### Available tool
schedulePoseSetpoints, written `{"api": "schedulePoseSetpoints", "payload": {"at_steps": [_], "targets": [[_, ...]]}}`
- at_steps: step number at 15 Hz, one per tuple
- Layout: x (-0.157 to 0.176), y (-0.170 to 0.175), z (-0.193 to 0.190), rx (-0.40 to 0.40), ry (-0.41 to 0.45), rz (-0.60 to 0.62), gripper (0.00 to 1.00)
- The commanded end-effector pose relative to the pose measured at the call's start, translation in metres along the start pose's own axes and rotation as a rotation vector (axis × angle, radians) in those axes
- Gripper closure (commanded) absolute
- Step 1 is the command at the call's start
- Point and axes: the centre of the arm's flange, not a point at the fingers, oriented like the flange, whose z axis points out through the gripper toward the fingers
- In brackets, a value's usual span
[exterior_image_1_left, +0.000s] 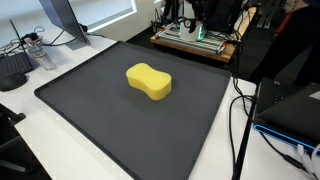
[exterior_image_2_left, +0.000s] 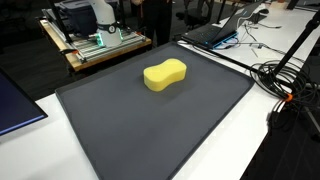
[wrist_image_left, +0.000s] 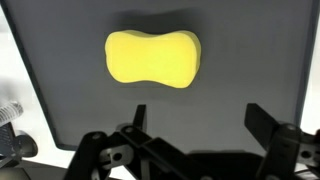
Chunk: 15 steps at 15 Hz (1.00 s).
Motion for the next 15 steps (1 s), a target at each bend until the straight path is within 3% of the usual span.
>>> {"api": "schedulePoseSetpoints", "payload": {"at_steps": [1,7,15], "targets": [[0.026,-0.049,-0.005,-0.068,-0.007,-0.023,0.0],[0.044,-0.112,0.02,-0.161,-0.068,-0.053,0.0],[0.056,-0.154,0.08,-0.271,-0.171,0.02,0.0]]}}
